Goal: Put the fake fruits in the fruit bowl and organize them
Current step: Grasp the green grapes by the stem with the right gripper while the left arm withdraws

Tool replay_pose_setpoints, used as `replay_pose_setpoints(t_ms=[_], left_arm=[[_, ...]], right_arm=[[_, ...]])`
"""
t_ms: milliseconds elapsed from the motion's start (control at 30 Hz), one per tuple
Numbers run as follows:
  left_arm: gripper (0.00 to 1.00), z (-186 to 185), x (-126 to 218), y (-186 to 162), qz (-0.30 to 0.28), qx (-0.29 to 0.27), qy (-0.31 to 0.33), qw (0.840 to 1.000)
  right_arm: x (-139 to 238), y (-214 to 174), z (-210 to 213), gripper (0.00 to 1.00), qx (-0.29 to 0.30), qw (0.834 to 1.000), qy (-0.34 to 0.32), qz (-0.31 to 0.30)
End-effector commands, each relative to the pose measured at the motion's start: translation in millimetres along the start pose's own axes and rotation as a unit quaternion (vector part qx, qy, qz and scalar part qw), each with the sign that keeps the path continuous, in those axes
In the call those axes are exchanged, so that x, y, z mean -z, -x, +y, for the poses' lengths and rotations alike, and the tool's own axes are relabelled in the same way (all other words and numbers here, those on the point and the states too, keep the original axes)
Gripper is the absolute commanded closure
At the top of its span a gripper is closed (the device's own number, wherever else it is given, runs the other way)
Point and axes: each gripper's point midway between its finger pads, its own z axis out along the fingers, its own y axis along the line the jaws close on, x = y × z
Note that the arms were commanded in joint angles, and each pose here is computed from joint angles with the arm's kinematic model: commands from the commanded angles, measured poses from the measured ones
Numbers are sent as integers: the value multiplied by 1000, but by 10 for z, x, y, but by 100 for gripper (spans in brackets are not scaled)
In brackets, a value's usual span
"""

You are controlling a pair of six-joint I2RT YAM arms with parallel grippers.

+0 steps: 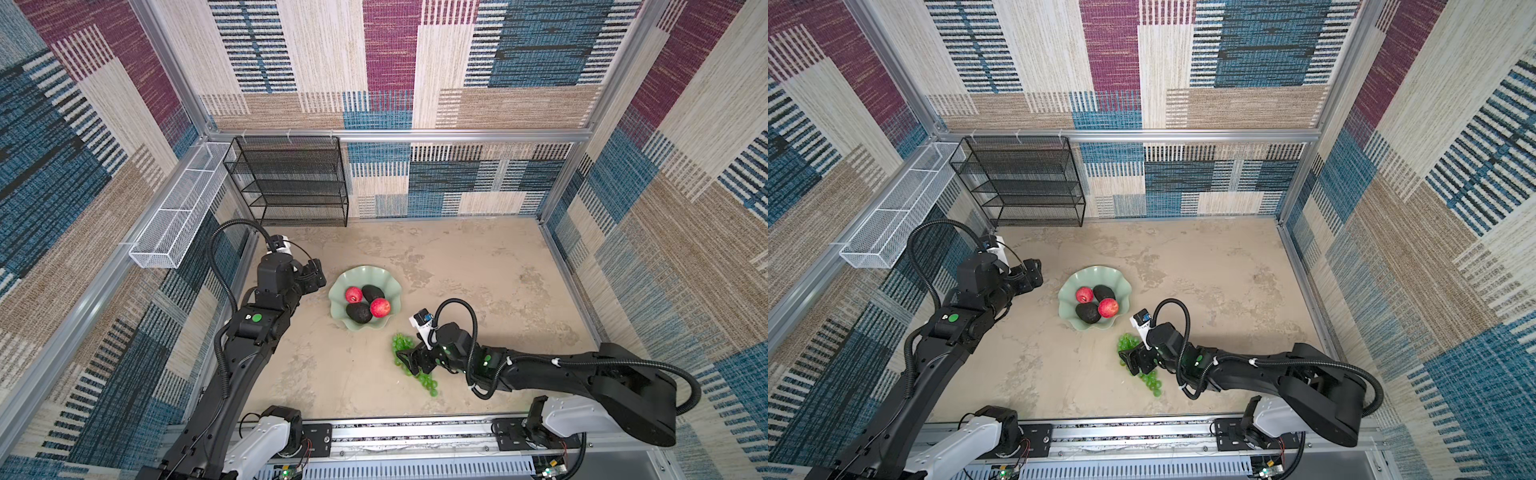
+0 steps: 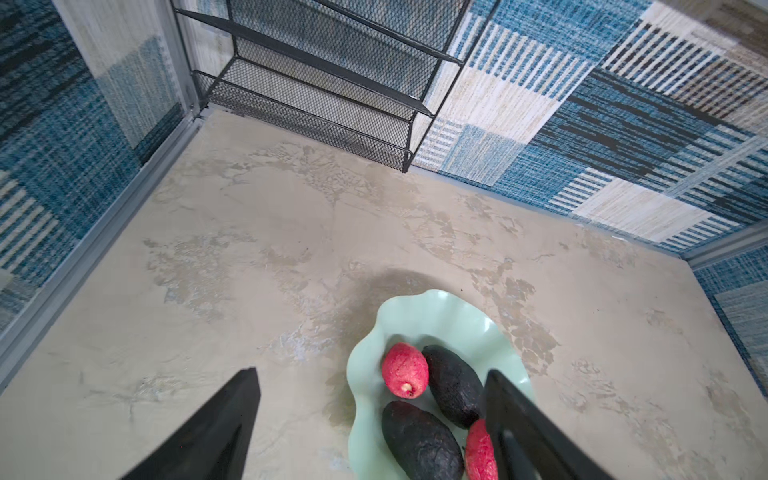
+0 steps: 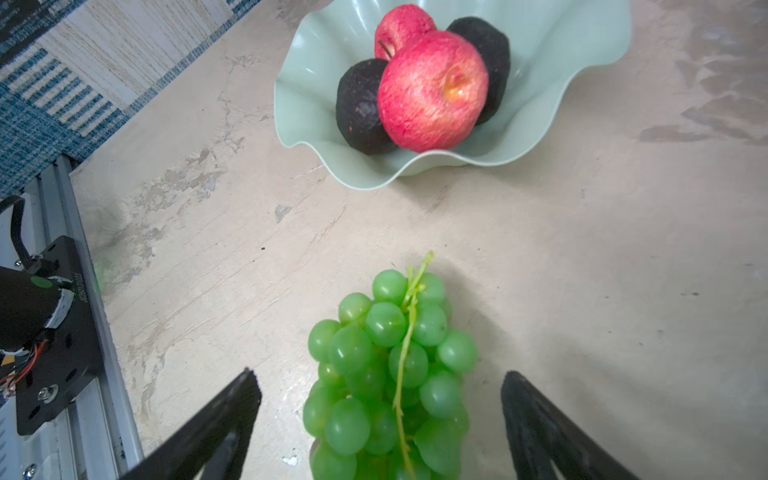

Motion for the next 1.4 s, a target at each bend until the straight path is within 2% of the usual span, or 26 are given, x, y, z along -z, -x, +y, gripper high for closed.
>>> replay_pose_setpoints(t_ms=[0,167,567,767,967,1033,1100,1167,1233,1300,1367], left_arm=[[13,104,50,-11,-1,-8,17,1000],[13,168,81,-6,-4,-3,22,1000],[13,226,28,-42,4,5,23,1000],[13,238,-8,-46,8,8,22,1000],[13,254,-15,-31,8,10,21,1000],[13,264,-21,-42,10,11,21,1000],[13,270,-34,-54,12,13,21,1000],[13,275,-47,-67,14,17,19,1000],[13,280,-61,-84,17,21,18,999],[13,283,-63,-85,17,23,17,999],[13,292,-58,-77,16,25,18,999]], right_arm=[[-114,75,90,9,8,1000,18,-15],[-266,-78,58,18,-1,1000,16,1],[-449,-165,-51,57,-6,999,-16,28],[-339,70,41,63,-28,1000,1,-13],[-147,397,109,66,-57,996,10,-64],[-96,479,122,64,-50,996,7,-69],[-89,482,91,56,-40,997,-8,-59],[-91,420,59,40,-30,998,-16,-46],[-94,315,20,18,-25,999,-21,-34],[-104,208,-20,9,-25,999,-26,-21],[-126,116,-59,6,-28,999,-33,-9]])
